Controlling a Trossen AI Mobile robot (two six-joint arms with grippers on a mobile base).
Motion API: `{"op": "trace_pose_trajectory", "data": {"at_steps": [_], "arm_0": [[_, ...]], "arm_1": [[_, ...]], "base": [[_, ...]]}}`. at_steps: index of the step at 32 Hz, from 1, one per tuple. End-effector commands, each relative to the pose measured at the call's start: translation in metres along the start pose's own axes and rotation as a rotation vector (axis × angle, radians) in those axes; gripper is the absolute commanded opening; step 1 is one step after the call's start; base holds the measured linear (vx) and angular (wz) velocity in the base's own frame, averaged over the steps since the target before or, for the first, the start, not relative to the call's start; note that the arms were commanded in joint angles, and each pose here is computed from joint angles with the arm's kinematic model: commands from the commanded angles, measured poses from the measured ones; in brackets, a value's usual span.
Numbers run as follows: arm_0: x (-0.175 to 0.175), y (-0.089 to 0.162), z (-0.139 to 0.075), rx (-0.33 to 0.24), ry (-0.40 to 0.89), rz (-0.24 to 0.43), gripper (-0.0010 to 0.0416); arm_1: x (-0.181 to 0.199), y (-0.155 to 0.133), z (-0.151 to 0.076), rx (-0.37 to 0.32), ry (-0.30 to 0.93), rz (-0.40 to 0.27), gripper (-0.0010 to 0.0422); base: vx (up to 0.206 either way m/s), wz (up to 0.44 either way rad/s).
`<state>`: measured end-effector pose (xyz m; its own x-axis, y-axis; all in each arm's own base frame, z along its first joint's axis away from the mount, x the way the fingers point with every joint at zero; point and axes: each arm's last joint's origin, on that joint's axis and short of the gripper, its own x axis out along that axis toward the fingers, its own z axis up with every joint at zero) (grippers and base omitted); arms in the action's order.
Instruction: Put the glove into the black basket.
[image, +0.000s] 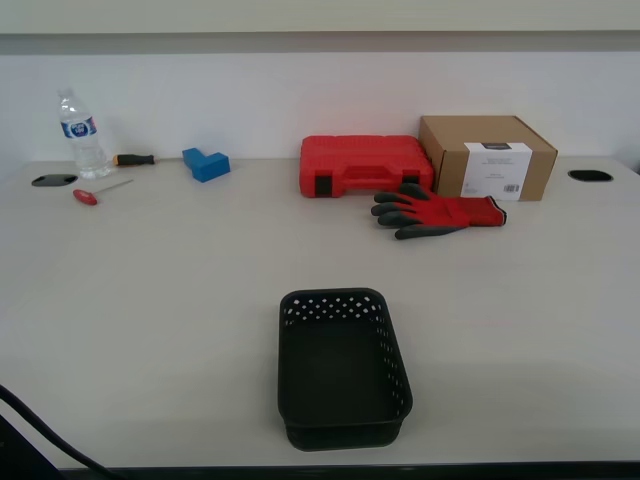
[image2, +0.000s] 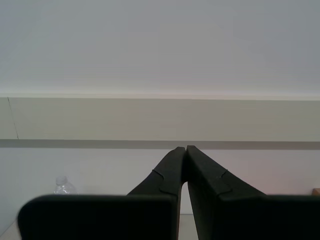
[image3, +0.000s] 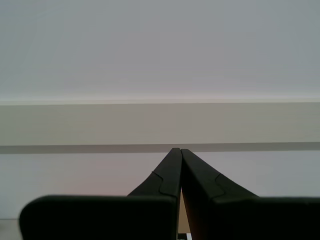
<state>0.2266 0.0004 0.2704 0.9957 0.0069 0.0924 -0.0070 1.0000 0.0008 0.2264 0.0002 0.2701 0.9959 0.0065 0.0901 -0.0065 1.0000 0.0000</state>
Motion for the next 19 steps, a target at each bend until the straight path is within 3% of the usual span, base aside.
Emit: {"op": "trace_pose_trajectory", "data": {"at_steps": [1,5,8,19], "arm_0": [[0.000,0.000,0.000,0.007,-0.002,-0.006,0.0001],[0.001,0.000,-0.005,0.014,0.042,-0.007,0.0001],[0.013,0.000,-0.013,0.018,0.153,-0.008,0.0001],[0.121,0.011,-0.051,0.044,0.623,0.091,0.0001]], "arm_1": [[0.000,0.000,0.001,0.000,-0.004,0.001,0.0000],[0.000,0.000,0.001,0.000,-0.004,0.001,0.0000],[0.000,0.000,0.000,0.000,-0.003,0.001,0.0000],[0.000,0.000,0.000,0.000,-0.002,0.001,0.0000]], "base": [[0.000,0.000],[0.000,0.000],[0.000,0.000],[0.000,0.000]]}}
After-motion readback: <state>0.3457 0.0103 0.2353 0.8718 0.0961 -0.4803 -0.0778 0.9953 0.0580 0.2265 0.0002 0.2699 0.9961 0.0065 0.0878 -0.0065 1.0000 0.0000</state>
